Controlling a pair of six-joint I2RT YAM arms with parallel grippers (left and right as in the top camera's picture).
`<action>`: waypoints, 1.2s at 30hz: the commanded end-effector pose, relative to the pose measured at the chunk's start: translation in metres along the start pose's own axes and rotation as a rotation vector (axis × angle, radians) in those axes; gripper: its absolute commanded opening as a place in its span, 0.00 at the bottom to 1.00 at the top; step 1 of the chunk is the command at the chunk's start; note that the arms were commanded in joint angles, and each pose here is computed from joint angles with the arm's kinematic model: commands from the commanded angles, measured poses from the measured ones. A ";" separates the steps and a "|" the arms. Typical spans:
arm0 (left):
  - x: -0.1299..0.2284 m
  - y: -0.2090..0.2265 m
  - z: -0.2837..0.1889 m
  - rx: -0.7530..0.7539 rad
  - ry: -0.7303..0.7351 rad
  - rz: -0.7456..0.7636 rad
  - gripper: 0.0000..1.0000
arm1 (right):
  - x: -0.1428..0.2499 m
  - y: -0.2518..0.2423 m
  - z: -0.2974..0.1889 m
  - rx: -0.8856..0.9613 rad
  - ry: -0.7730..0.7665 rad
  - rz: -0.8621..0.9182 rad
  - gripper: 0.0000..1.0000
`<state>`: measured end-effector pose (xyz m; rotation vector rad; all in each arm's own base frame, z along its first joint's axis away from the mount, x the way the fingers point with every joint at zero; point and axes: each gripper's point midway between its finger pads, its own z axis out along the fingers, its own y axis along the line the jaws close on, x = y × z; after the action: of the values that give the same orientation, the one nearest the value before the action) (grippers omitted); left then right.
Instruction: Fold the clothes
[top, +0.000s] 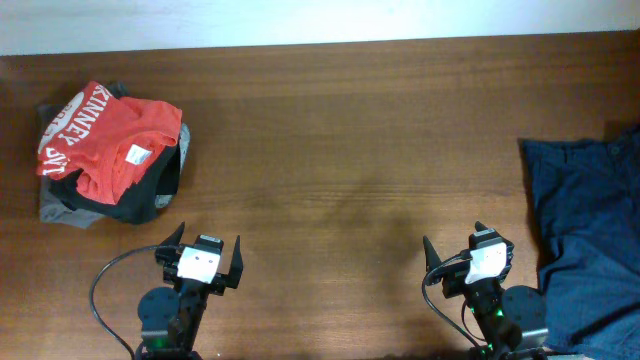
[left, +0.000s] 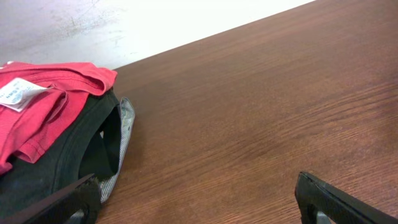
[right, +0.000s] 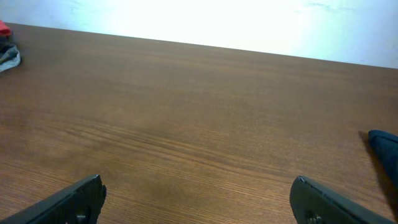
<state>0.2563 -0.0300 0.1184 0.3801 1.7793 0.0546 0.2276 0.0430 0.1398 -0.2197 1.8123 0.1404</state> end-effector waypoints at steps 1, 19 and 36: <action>-0.012 -0.001 -0.001 0.011 -0.049 -0.006 0.99 | -0.002 0.002 0.000 -0.013 -0.015 0.004 0.99; -0.114 0.018 -0.024 0.039 -0.124 -0.064 0.99 | -0.079 0.015 0.006 -0.112 -0.043 0.086 0.99; -0.119 0.010 0.044 0.291 0.519 -0.294 0.99 | -0.080 0.034 0.106 -0.289 0.750 0.311 0.99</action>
<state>0.3104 -0.0474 0.2211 0.3119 2.3198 -0.2282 0.3277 0.0935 0.1878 -0.2163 2.5386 0.5096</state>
